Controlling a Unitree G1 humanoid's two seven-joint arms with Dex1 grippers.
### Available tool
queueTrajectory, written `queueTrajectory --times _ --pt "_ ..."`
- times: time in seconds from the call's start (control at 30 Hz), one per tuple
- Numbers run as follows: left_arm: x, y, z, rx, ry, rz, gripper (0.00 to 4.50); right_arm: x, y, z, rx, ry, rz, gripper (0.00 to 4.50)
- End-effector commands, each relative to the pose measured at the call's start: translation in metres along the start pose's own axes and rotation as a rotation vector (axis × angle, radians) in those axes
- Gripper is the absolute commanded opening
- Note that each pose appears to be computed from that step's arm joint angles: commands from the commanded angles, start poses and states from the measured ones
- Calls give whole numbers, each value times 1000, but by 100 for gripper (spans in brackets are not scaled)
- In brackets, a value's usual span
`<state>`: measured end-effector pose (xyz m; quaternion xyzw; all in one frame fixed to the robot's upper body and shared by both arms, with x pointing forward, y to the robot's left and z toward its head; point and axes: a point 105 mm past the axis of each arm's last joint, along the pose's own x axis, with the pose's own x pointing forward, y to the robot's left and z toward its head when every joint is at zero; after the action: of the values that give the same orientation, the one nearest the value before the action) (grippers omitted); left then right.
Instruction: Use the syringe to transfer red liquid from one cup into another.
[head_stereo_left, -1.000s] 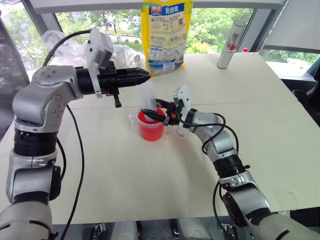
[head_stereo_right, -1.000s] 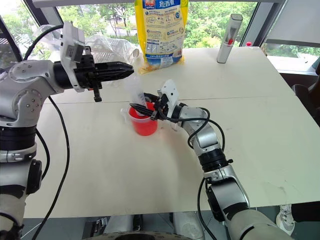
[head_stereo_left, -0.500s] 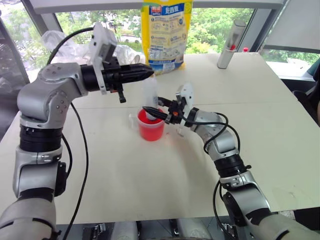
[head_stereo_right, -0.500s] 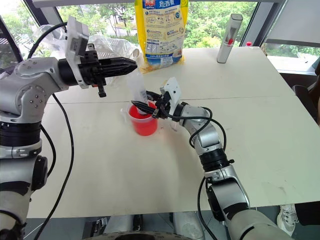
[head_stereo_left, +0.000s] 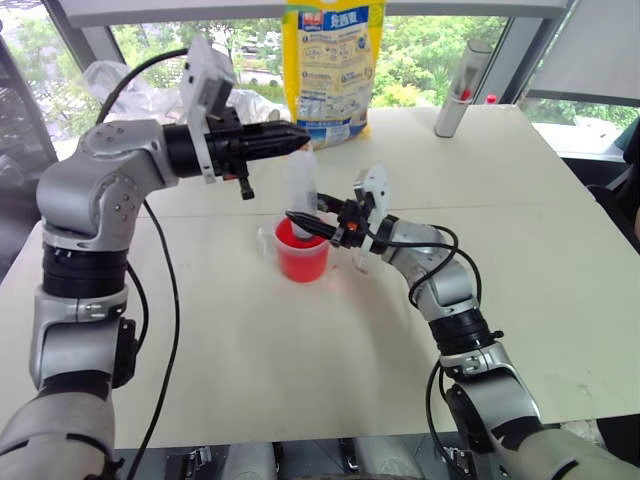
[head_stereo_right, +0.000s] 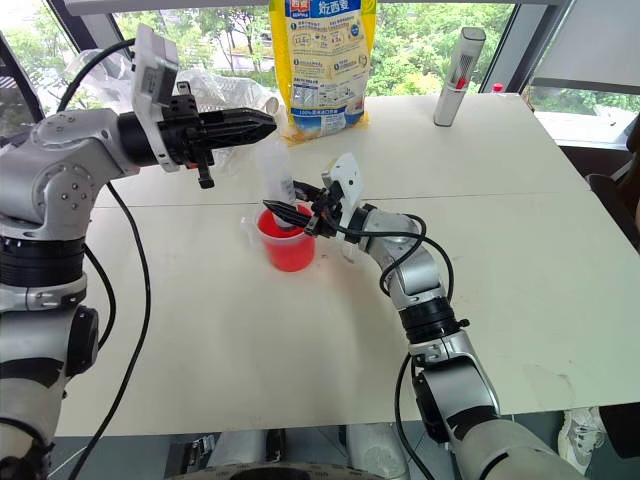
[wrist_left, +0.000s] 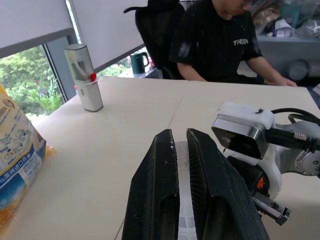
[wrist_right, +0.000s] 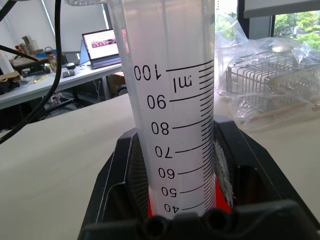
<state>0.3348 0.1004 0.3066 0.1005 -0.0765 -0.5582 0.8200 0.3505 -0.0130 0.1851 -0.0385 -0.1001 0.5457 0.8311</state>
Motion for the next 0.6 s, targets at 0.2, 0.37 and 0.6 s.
queueTrajectory --times 0.2,0.37,0.6 --pt "-8 5 54 137 -148 50 6 9 24 -9 9 35 103 141" --pt "-8 5 55 141 -153 53 6 10 25 -9 11 36 106 141" --pt "-9 8 61 150 -173 63 6 10 26 -10 11 38 113 141"
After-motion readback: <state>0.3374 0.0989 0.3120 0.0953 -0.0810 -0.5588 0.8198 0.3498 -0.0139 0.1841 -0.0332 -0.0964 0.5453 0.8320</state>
